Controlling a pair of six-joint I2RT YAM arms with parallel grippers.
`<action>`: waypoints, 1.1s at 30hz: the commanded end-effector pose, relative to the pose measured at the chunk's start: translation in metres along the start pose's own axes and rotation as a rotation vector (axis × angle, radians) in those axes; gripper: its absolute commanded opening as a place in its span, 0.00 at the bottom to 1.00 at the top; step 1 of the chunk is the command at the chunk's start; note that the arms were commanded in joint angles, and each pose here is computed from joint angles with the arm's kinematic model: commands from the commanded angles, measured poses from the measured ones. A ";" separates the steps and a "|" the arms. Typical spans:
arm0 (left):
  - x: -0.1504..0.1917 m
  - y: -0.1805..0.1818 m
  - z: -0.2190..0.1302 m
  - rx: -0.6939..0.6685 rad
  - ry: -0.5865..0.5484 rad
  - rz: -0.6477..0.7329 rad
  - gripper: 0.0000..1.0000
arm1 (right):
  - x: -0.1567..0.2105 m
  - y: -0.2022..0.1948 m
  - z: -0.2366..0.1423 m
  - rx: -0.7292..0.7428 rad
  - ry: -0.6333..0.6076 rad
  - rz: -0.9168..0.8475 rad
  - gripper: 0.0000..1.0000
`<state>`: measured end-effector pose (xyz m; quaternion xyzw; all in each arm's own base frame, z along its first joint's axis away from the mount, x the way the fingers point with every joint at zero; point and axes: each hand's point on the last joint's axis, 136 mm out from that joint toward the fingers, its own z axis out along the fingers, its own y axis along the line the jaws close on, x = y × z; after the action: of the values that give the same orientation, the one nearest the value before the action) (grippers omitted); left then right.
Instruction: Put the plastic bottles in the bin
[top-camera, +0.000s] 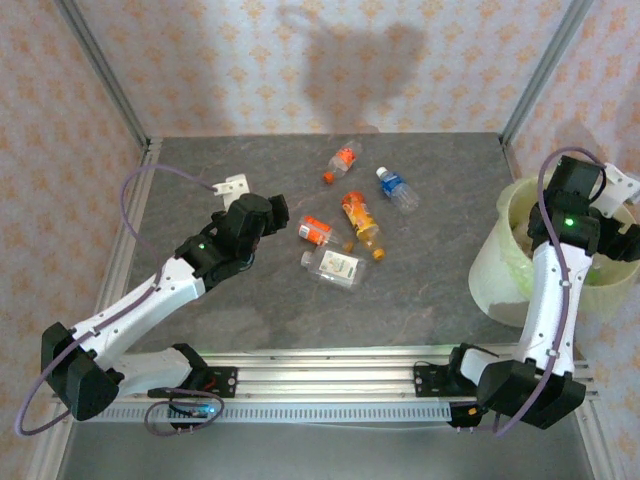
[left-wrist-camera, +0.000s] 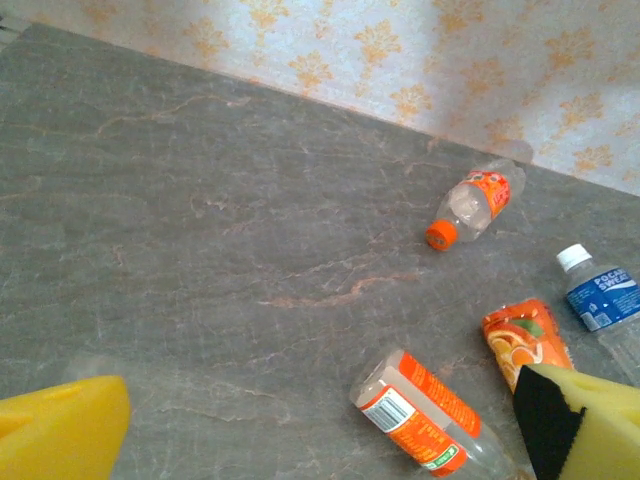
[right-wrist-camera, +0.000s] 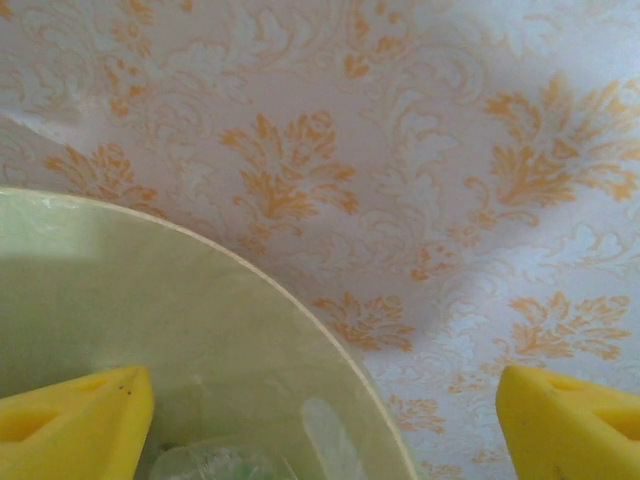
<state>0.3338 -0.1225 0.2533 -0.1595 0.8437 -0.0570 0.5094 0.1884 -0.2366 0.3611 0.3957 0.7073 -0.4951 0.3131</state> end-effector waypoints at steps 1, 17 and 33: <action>0.002 0.012 0.000 -0.036 -0.007 -0.028 1.00 | -0.008 -0.011 -0.007 0.001 -0.001 0.057 0.92; 0.041 0.000 0.007 0.048 0.159 -0.226 1.00 | -0.041 0.100 -0.168 -1.234 0.038 0.443 0.99; 0.125 0.002 0.023 -0.093 0.491 -0.399 1.00 | 0.068 0.202 -0.328 -1.956 0.124 0.040 0.99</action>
<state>0.3042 -0.1548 0.1431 -0.3145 0.8871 -0.1596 0.2978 0.3176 0.0988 0.3275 0.0672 0.8176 0.3161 0.4765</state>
